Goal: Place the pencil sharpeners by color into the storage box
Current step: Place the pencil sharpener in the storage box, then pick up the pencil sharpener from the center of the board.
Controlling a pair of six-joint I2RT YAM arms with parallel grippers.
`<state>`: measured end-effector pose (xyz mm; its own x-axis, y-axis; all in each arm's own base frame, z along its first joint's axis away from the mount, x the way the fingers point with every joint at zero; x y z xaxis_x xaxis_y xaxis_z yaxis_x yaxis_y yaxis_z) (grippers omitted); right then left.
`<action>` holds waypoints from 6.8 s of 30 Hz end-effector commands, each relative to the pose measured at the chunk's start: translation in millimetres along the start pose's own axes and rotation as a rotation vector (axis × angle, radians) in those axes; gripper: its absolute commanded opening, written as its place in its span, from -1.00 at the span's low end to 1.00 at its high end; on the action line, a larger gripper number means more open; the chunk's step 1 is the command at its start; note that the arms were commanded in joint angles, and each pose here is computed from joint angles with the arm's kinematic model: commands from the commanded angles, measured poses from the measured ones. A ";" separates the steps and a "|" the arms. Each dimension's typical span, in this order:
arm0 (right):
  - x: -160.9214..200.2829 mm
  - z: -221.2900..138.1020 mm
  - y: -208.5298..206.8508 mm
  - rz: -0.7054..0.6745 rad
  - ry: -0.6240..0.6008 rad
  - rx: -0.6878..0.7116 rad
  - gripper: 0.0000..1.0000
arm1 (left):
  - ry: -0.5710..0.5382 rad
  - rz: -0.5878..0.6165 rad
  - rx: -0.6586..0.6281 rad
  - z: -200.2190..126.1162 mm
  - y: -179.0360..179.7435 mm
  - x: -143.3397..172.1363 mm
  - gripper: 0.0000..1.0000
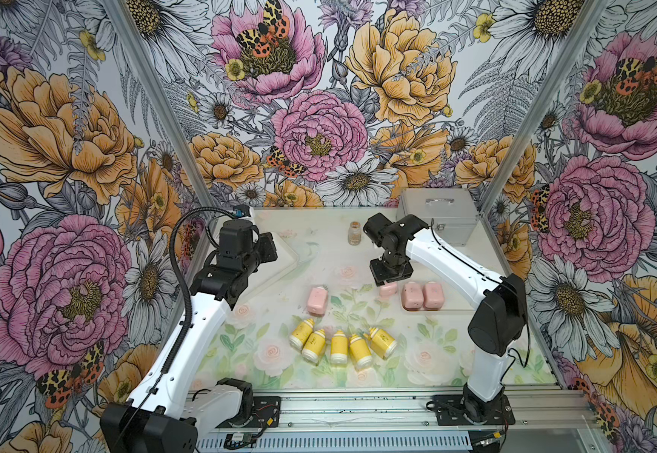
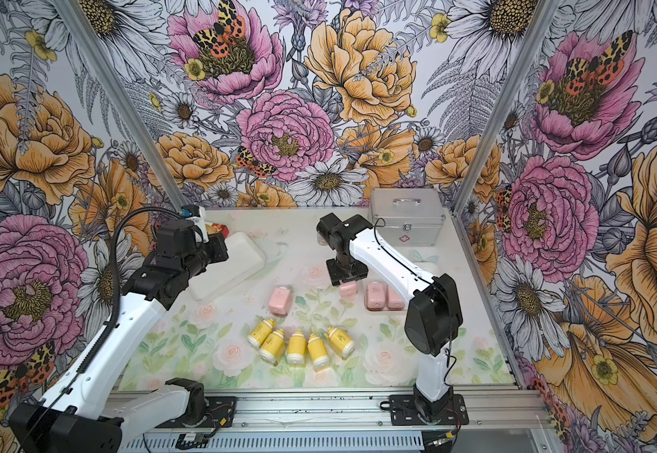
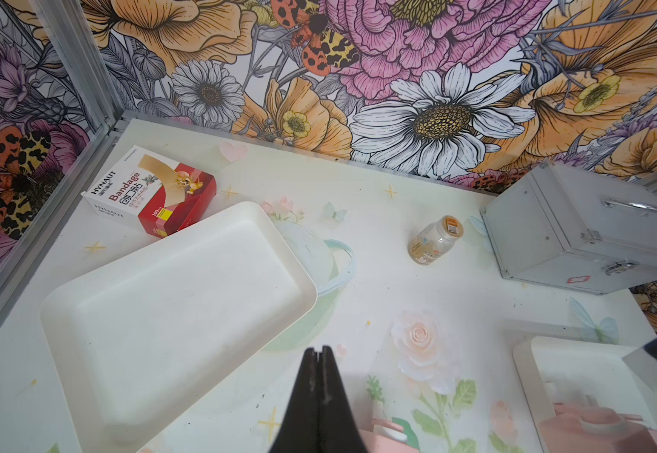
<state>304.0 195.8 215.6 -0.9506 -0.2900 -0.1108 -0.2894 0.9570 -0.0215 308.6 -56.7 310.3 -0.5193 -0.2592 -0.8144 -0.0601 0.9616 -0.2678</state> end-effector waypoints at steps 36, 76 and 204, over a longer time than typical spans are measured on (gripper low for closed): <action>60.5 11.1 -217.1 0.477 0.048 0.132 -0.10 | -0.034 -0.022 0.060 -14.1 -1.6 -12.9 -1.00; 73.9 88.9 -249.1 0.575 0.250 0.084 0.06 | -0.025 -0.025 0.049 -10.2 1.1 -11.3 -1.00; -31.8 32.8 177.6 0.279 -0.002 -0.304 0.72 | -0.060 -0.075 -0.027 -11.6 25.1 -18.8 -1.00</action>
<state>283.8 362.5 183.8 -0.9965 -0.0365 -0.0757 -0.0558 0.9609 0.2714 308.6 -31.0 315.8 -0.4913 -0.3245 -0.8083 -0.1118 0.9438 -0.3109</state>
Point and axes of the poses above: each gripper's point midway between its finger pads, its own z axis out along the fingers, its own y axis along the line the jaws close on, x = y × z, the point moved 5 cm from there along -z, back along the fingers, and after that the axes turned 2 degrees about -z, right-handed, at the moved point
